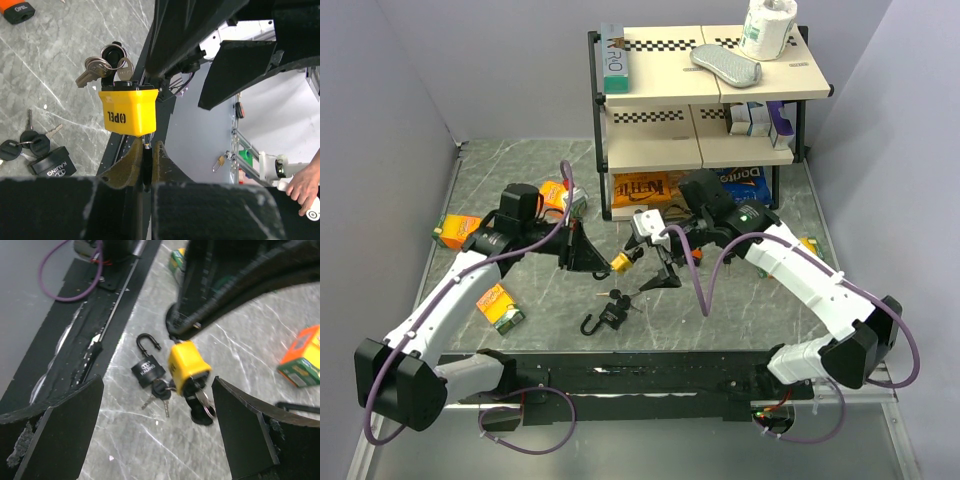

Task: Lock with the key
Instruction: Lock the lock.

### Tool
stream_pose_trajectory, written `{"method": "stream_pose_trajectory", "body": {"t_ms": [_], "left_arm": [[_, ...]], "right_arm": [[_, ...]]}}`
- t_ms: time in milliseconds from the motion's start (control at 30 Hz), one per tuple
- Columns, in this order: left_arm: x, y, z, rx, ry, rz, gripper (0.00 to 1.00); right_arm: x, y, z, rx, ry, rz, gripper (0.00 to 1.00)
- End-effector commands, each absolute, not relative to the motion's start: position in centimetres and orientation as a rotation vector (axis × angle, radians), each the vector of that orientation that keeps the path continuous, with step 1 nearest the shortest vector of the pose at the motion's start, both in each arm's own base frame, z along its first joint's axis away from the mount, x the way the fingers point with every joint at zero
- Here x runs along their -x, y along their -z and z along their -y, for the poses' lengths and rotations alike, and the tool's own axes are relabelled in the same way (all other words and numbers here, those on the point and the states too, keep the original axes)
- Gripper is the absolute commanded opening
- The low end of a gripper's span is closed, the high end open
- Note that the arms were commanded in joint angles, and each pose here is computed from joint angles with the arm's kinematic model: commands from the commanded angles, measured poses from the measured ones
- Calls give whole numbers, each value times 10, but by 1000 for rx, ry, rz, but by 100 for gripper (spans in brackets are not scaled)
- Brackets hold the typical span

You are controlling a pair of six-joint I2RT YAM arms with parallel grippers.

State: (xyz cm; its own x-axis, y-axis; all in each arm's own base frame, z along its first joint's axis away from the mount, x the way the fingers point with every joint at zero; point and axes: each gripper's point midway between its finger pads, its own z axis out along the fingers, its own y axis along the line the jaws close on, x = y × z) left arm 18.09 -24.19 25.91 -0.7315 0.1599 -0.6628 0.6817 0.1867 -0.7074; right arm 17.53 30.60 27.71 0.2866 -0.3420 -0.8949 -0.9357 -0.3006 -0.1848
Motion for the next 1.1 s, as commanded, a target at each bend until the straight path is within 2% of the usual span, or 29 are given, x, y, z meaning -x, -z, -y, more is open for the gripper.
{"method": "stream_pose_trajectory", "body": {"t_ms": [0, 233, 333, 433, 500, 533, 600, 633, 700, 800, 833, 900, 933, 1000, 1067], "left_arm": [[-172, -287, 246, -928, 1598, -1898, 1], [-169, -286, 248, -965, 1623, -1891, 1], [-171, -286, 250, -960, 1624, -1897, 1], [-172, -289, 251, -950, 1643, -1896, 1], [-172, -290, 252, -952, 1657, -1896, 1], [-173, -290, 252, -951, 1656, -1893, 1], [-175, -290, 252, -954, 1656, -1893, 1], [-175, -291, 253, -957, 1659, -1892, 1], [-176, -291, 254, -957, 1667, -1893, 1], [-175, -294, 253, -967, 1676, -1878, 1], [-176, -297, 253, -968, 1675, -1869, 16], [-186, -298, 244, -915, 1651, -1884, 47], [-191, -302, 239, -895, 1634, -1880, 73], [-212, -309, 217, -800, 1551, -1871, 95], [-234, -324, 192, -717, 1417, -1831, 98]], "right_arm": [[-174, -287, -317, 1839, -1008, -1065, 97], [-186, -274, -329, 1850, -1039, -1120, 96], [-187, -269, -331, 1853, -1050, -1133, 92], [-180, -263, -330, 1873, -1068, -1131, 82], [-178, -258, -329, 1899, -1042, -1112, 79], [-177, -253, -328, 1909, -1036, -1114, 72], [-178, -252, -328, 1917, -1013, -1101, 66], [-177, -250, -328, 1919, -1014, -1103, 57], [-176, -250, -327, 1920, -1015, -1111, 47], [-176, -255, -329, 1897, -1041, -1142, 16], [-177, -260, -330, 1882, -1054, -1145, 0], [-182, -268, -331, 1821, -1095, -1199, 0], [-180, -276, -331, 1787, -1151, -1196, 0], [-189, -288, -329, 1680, -1224, -1278, 0], [-187, -297, -327, 1592, -1350, -1364, 0]]}}
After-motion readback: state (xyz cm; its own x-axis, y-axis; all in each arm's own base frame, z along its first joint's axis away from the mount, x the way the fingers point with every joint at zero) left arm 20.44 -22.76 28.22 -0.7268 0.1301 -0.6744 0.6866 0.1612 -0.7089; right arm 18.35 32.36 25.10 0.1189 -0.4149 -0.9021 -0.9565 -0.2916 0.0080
